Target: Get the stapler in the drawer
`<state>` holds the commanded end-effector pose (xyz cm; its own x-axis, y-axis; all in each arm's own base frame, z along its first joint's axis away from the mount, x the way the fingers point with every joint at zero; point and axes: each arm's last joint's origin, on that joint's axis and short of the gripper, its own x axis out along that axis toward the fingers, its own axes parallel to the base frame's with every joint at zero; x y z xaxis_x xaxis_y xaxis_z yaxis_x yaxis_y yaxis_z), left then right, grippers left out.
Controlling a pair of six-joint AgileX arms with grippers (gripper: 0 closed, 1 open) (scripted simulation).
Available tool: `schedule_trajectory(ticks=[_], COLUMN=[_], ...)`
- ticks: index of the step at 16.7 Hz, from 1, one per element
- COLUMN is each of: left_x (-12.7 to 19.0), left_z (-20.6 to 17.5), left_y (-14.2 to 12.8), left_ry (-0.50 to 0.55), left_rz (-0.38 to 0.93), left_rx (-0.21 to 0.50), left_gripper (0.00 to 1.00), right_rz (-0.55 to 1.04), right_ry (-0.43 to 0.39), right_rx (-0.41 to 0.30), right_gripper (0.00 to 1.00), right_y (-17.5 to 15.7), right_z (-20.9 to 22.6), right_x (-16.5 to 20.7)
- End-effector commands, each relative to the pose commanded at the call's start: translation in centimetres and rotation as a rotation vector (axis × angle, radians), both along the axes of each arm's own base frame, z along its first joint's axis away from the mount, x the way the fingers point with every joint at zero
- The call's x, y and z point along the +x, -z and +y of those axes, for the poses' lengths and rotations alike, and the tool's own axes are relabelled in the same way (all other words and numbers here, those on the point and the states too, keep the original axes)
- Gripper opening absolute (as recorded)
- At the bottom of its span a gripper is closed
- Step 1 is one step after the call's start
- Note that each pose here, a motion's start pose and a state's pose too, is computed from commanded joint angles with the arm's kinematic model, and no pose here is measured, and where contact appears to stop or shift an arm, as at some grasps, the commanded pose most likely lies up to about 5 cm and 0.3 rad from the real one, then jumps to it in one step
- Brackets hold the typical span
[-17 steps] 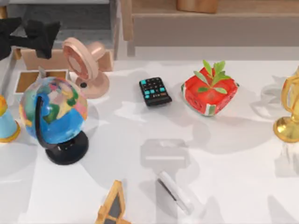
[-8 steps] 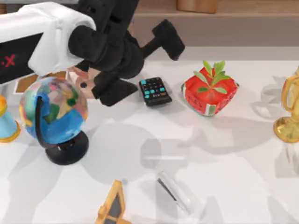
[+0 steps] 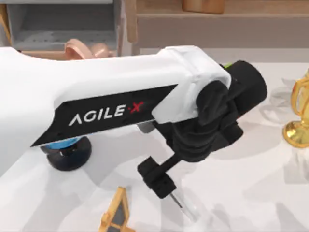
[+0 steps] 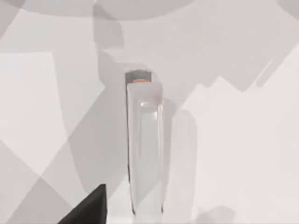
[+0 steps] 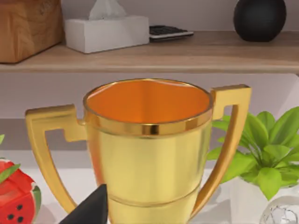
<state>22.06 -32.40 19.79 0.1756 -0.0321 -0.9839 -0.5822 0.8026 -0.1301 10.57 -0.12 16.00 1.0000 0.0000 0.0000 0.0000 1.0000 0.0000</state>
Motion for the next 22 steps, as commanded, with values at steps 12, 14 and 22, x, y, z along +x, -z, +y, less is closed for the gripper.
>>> schedule_trajectory(ticks=[12,14,22], left_x=[-3.0,-2.9,-2.1], left_z=[-1.7,-1.7,-0.9], left_y=[1.5,2.6,8.3], left_ry=[-0.051,-0.049,-0.049], left_rz=[0.021,0.022,0.02], left_rx=[0.152,0.157,0.153], left_gripper=[1.0,1.0,1.0], right_rz=[0.0,0.0,0.0], right_ry=[0.0,0.0,0.0], right_rx=[0.0,0.0,0.0], right_gripper=[1.0,1.0,1.0], right_y=[0.0,0.0,0.0], right_z=[0.0,0.0,0.0], right_x=[0.0,0.0,0.0])
